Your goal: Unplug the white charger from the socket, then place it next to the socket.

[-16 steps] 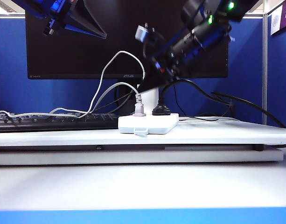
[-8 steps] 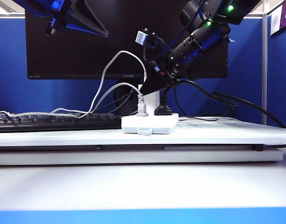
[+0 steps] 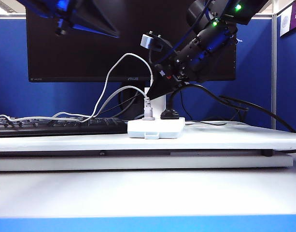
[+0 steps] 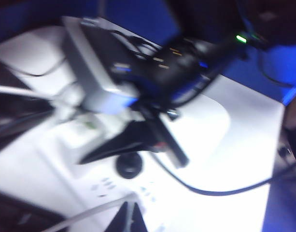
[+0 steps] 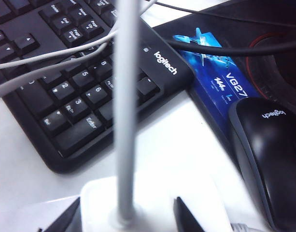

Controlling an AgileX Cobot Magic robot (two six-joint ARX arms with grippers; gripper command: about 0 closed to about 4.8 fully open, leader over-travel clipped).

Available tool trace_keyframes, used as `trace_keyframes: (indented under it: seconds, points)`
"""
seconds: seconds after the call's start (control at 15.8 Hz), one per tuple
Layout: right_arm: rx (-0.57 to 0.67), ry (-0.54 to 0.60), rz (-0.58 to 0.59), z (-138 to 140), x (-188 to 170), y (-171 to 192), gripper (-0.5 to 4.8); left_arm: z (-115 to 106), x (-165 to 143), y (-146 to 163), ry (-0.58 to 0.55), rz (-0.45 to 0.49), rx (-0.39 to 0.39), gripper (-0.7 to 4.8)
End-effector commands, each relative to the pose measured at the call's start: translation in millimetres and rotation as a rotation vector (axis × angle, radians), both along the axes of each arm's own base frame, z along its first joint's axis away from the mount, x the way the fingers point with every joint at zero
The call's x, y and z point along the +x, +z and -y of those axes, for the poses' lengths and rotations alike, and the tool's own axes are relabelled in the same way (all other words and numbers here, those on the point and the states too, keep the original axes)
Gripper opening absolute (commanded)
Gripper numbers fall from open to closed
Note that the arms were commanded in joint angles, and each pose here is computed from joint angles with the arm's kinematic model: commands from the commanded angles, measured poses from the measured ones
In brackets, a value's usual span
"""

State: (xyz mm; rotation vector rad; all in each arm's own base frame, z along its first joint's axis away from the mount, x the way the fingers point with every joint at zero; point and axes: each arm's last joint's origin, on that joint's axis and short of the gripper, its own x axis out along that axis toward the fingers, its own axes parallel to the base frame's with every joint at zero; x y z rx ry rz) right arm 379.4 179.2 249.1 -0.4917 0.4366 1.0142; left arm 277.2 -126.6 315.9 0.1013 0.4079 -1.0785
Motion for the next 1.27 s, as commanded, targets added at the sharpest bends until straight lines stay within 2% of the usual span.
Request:
trace_keyframes:
  seconds: [0.06, 0.19, 0.32, 0.51, 0.76, 0.89, 1.02, 1.27]
  points:
    - [-0.025, -0.018, 0.007, 1.6, 0.9, -1.1, 2.42, 10.5, 0.0, -3.7, -0.011, 0.019, 0.031, -0.05]
    - [-0.045, -0.034, -0.006, 2.5, 0.2, -2.6, 2.24, 24.0, 2.0, -20.8, -0.067, -0.021, 0.082, -0.05]
    - [-0.048, -0.036, -0.006, 2.6, 0.2, -2.8, 1.41, 26.6, 6.6, -30.5, -0.07, -0.048, 0.101, -0.05]
    - [-0.039, -0.025, -0.011, 2.3, -0.1, -2.7, 0.95, 29.2, 14.3, -43.7, -0.085, 0.006, 0.176, -0.05]
    - [-0.022, -0.011, -0.019, 1.5, -0.6, -2.4, 0.93, 32.8, 22.0, -59.4, -0.094, -0.02, 0.202, -0.05]
    - [-0.02, -0.009, -0.022, 1.2, -0.8, -2.4, 0.93, 33.8, 23.6, -63.2, -0.121, 0.021, 0.232, -0.05]
    - [-0.006, 0.008, -0.027, 0.9, -1.2, -2.2, 0.93, 38.5, 24.7, -65.6, -0.092, 0.028, 0.252, -0.05]
    - [0.007, 0.022, -0.035, 0.4, -1.6, -2.0, 0.93, 47.0, 28.6, -75.2, -0.045, -0.098, 0.186, -0.05]
